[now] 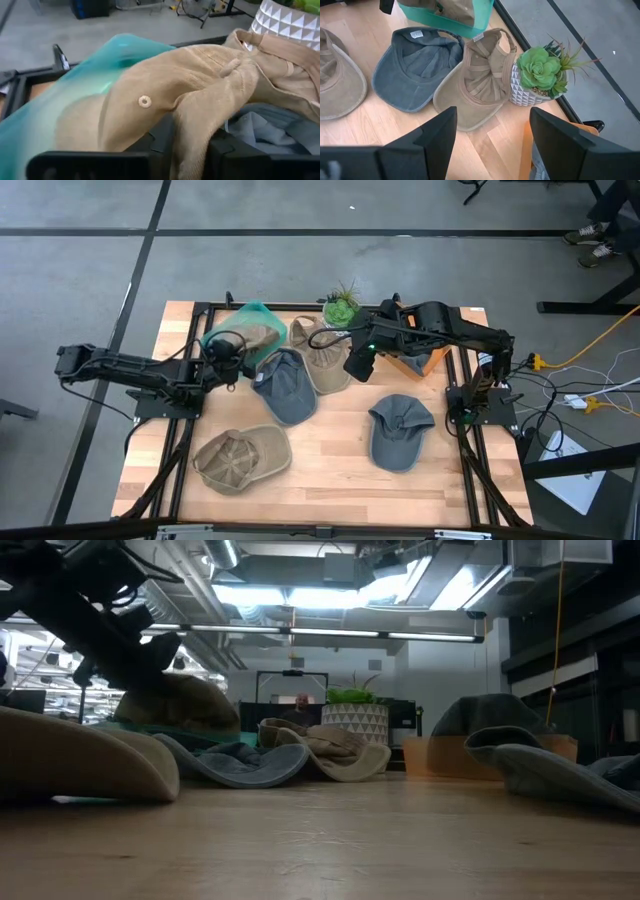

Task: Pick & Place hat
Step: Put the bottom right brown cap into the green bin, then put the top brown cap into the green bin

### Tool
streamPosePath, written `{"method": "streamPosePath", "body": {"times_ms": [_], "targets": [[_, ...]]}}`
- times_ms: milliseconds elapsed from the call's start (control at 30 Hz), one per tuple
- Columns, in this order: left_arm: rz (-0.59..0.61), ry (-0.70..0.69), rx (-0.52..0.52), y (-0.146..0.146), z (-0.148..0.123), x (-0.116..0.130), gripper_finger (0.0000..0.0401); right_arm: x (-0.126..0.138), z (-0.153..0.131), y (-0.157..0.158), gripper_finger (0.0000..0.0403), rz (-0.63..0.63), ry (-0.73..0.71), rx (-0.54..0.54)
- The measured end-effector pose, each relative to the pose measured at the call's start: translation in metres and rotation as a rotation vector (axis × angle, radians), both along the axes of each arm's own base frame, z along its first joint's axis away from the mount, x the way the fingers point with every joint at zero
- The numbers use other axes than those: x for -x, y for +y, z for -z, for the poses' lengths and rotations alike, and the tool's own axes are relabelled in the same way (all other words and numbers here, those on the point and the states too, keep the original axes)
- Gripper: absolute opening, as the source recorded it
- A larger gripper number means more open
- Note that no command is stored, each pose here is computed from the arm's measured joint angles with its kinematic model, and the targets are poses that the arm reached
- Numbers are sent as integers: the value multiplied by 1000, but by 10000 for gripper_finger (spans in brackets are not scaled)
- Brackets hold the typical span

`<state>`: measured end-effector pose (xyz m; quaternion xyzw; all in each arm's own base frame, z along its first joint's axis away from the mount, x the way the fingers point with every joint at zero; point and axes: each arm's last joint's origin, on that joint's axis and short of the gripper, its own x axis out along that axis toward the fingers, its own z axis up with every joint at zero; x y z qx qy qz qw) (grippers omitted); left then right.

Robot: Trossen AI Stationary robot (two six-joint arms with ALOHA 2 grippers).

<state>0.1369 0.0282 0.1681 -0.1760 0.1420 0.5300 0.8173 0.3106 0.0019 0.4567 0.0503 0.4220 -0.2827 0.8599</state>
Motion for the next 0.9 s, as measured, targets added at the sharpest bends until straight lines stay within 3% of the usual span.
{"method": "streamPosePath", "body": {"times_ms": [300,433,700,900], "targets": [[60,-42,27,5,-18,1,144,0,0,0,248,-5,3,4],[158,-48,92,7,-31,0,171,0,0,0,248,-6,3,4],[312,-98,202,5,-50,-4,177,1,1,1,248,-33,22,-20],[411,-154,192,3,-79,-8,166,1,2,5,248,-137,71,10]]}}
